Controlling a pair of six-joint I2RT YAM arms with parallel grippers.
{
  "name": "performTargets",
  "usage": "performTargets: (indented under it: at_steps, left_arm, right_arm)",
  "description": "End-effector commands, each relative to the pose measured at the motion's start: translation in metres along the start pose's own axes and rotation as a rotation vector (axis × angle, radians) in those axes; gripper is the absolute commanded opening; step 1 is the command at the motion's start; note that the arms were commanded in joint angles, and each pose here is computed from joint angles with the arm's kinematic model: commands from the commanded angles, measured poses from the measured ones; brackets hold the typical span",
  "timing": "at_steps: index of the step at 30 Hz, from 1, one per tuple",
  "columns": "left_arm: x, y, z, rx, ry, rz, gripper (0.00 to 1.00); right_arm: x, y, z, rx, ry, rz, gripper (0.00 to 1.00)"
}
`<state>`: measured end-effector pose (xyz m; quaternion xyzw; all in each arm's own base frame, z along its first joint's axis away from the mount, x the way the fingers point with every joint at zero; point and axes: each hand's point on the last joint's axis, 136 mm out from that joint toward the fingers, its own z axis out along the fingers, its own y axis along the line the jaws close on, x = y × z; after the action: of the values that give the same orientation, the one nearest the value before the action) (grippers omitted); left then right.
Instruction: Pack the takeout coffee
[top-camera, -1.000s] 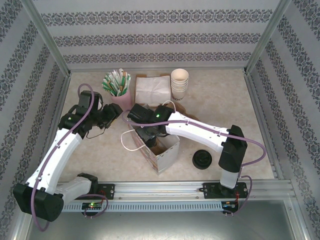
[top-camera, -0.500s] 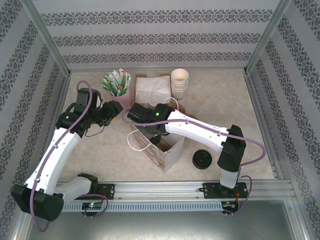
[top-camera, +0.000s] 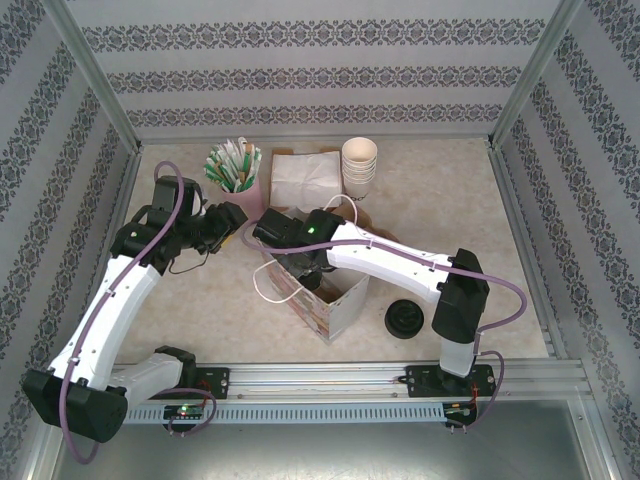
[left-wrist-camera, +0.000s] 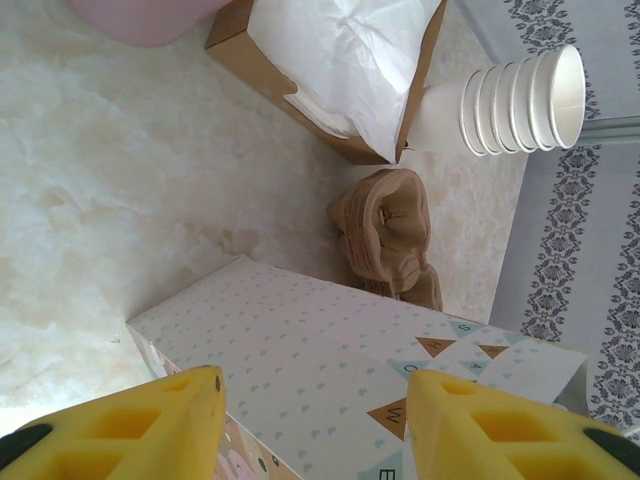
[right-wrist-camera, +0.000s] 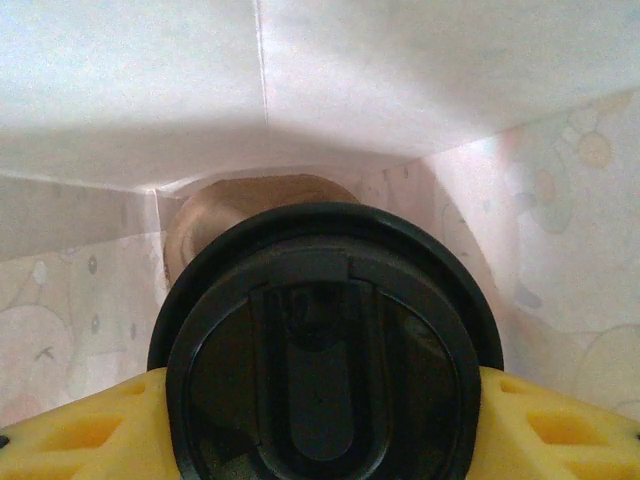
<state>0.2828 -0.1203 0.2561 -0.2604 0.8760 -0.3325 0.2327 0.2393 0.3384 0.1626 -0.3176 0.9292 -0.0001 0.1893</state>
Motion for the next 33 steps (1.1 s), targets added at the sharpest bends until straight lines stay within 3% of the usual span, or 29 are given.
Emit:
performTargets:
  at_steps: [1,11,26,33]
  left_arm:
    - [0.000,-0.005,-0.007,0.008,0.007,0.019,0.52]
    - [-0.001,-0.009,-0.011,0.016,0.008,0.028,0.52]
    - [0.003,-0.008,-0.014,0.014,0.021,0.032,0.53]
    - [0.004,-0.007,-0.013,0.012,0.020,0.027,0.53]
  right_arm:
    - [0.053,0.015,0.039,-0.022,0.221,-0.033,0.51]
    - [0.062,0.023,0.047,-0.056,0.282,0.003,0.51]
    - [0.023,0.019,0.004,-0.058,0.177,0.027,0.51]
    - [0.023,0.020,0.008,-0.074,0.198,0.035,0.51]
